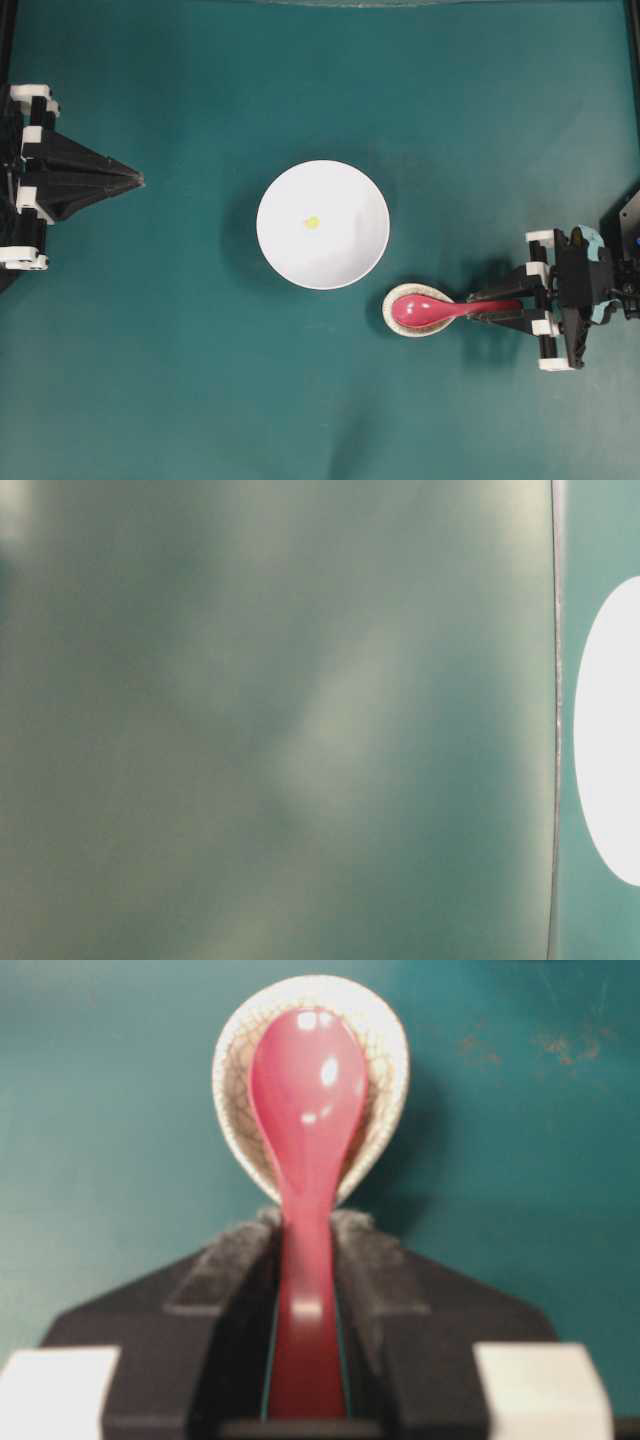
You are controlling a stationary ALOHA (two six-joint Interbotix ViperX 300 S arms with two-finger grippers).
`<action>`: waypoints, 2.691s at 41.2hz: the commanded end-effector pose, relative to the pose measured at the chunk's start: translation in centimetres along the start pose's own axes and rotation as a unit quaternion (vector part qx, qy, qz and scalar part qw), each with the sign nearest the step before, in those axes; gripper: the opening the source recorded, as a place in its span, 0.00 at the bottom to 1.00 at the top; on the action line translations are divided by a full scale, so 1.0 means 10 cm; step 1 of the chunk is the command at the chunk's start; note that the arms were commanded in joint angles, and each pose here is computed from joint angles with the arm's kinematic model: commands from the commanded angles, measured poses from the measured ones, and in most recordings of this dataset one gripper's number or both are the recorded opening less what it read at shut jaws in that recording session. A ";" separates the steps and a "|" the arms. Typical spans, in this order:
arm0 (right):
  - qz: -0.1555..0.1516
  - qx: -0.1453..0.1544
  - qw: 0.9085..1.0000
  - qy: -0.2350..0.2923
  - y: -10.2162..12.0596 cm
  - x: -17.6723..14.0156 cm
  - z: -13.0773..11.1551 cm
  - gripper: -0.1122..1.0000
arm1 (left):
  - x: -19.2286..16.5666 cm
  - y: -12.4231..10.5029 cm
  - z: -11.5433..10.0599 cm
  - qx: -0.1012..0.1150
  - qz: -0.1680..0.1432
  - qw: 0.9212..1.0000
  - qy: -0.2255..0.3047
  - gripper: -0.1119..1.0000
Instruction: Scoop the yellow hexagonal prism block from the bowl with a spoon using the right arm.
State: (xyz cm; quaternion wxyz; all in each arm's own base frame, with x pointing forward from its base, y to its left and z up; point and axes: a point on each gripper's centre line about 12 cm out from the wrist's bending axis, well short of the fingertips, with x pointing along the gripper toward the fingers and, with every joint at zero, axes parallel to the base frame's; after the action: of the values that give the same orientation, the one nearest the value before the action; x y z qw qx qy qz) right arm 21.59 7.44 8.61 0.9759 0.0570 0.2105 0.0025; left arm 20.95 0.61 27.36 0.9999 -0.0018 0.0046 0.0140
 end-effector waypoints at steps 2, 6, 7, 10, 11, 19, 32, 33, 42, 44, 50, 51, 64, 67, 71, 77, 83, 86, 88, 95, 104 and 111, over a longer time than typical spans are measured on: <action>0.003 0.006 1.000 -0.016 0.03 0.01 0.07 0.34 | 0.03 0.00 0.08 0.001 0.000 1.000 -0.012 0.13; 0.006 0.012 1.000 -0.025 0.03 0.00 0.12 0.34 | 0.02 0.00 0.07 0.001 0.000 1.000 -0.011 0.13; 0.006 0.014 0.999 -0.028 0.03 -0.01 0.14 0.34 | 0.03 0.00 0.08 0.001 0.000 1.000 -0.011 0.13; 0.009 0.024 0.999 -0.041 0.03 -0.03 0.22 0.34 | 0.03 0.00 0.08 0.002 0.000 1.000 -0.011 0.13; 0.010 0.030 0.998 -0.048 0.03 -0.04 0.26 0.34 | 0.03 0.00 0.08 0.001 0.000 1.000 -0.011 0.13; 0.010 0.056 0.996 -0.069 -0.04 -0.12 0.50 0.32 | 0.03 0.00 0.10 0.002 0.000 1.000 -0.015 0.13; -0.002 0.025 0.998 -0.058 -0.22 -0.19 1.02 0.32 | 0.02 0.00 0.09 0.001 0.000 1.000 -0.014 0.13; -0.002 0.022 0.998 -0.055 -0.23 -0.19 1.05 0.32 | 0.02 0.00 0.09 0.001 0.000 1.000 -0.014 0.13; -0.014 0.015 1.000 -0.020 -0.46 -0.23 1.39 0.32 | 0.03 0.00 0.10 0.002 0.000 1.000 -0.015 0.13; -0.017 0.019 1.000 -0.010 -0.51 -0.23 1.45 0.32 | 0.03 0.00 0.10 0.002 0.000 1.000 -0.015 0.13; -0.019 0.032 0.999 0.023 -0.64 -0.21 1.61 0.32 | 0.02 0.00 0.10 0.002 0.000 1.000 -0.016 0.13; -0.018 0.032 0.999 0.032 -0.66 -0.20 1.63 0.32 | 0.02 0.00 0.10 0.002 0.000 1.000 -0.016 0.13; -0.004 0.045 0.995 0.092 -0.77 -0.04 1.90 0.32 | 0.03 0.00 0.09 0.001 0.000 1.000 -0.014 0.13; 0.001 0.046 0.993 0.107 -0.80 0.01 1.96 0.32 | 0.02 0.00 0.09 0.001 0.000 1.000 -0.012 0.13; 0.007 0.045 0.989 0.139 -0.84 0.11 1.97 0.32 | 0.03 0.00 0.09 0.004 0.000 1.000 -0.012 0.13; 0.017 0.037 0.983 0.181 -0.86 0.25 1.96 0.32 | 0.03 0.00 0.09 0.005 0.000 1.000 -0.012 0.13; 0.024 0.032 0.977 0.209 -0.87 0.37 1.97 0.32 | 0.03 0.00 0.09 0.005 0.000 1.000 -0.012 0.13; 0.023 0.029 0.975 0.221 -0.89 0.42 1.97 0.32 | 0.02 0.00 0.09 0.005 0.000 1.000 -0.012 0.13; 0.020 0.027 0.973 0.228 -0.90 0.46 1.98 0.32 | 0.03 0.00 0.09 0.005 0.000 1.000 -0.013 0.13; 0.012 0.028 0.964 0.264 -0.95 0.56 1.99 0.32 | 0.02 0.00 0.09 0.008 0.000 1.000 -0.013 0.13; -0.003 0.017 0.955 0.296 -1.01 0.66 2.01 0.32 | 0.02 0.00 0.09 0.009 0.000 1.000 -0.014 0.13; -0.005 0.012 0.955 0.296 -1.03 0.72 2.05 0.32 | 0.02 0.00 0.09 0.009 0.000 1.000 -0.014 0.13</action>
State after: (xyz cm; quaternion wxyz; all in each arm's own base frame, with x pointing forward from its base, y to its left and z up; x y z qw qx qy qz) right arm 35.77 -4.60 21.66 0.8591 0.0661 0.5074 0.0147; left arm 20.93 0.61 27.39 0.9999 0.0051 0.0039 0.0140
